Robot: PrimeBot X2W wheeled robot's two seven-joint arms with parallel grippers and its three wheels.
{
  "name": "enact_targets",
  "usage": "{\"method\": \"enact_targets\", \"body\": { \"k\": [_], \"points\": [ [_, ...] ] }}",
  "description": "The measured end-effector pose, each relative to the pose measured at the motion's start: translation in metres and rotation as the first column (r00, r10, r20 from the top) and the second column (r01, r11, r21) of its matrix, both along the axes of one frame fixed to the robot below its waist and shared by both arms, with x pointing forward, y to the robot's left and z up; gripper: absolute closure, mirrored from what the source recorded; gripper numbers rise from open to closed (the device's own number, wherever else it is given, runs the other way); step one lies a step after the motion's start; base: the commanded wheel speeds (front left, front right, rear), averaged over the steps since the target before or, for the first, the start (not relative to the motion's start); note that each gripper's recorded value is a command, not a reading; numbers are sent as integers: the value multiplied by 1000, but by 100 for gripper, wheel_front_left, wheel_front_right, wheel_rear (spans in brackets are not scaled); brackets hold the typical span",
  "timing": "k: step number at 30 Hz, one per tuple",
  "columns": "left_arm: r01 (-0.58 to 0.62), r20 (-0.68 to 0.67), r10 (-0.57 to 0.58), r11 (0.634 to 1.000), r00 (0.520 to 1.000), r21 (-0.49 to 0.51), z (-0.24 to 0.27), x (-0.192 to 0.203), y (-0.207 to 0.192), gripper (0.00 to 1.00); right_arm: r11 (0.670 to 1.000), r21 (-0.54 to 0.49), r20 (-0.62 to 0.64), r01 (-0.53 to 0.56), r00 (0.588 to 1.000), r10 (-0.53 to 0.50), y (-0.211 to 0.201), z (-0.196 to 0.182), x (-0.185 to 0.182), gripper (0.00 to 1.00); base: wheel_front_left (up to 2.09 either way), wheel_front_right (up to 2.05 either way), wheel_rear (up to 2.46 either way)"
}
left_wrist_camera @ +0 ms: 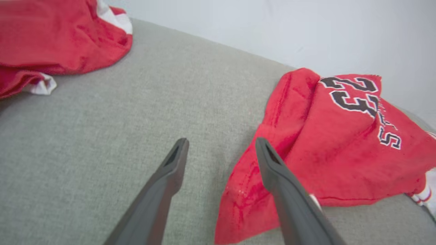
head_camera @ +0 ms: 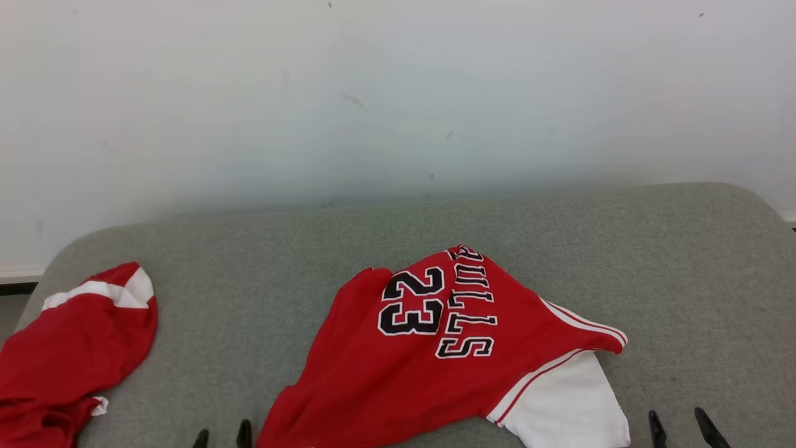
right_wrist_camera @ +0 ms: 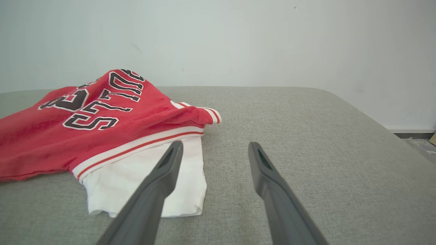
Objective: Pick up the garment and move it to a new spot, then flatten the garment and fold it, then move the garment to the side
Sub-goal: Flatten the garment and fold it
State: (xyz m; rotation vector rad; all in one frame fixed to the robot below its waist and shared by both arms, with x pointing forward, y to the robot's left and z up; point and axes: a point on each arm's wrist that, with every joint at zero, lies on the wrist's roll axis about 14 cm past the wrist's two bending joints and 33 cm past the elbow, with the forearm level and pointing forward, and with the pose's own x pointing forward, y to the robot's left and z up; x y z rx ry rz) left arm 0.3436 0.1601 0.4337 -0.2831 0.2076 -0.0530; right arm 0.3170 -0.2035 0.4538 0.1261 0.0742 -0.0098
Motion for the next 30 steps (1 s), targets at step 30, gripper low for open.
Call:
{"method": "enact_targets", "body": {
  "k": [30],
  "points": [
    [-18, 250, -27, 984, 968, 177, 59, -25, -10, 0, 996, 6, 94, -89, 992, 89, 22, 28, -8, 0, 0, 0, 0]
  ]
}}
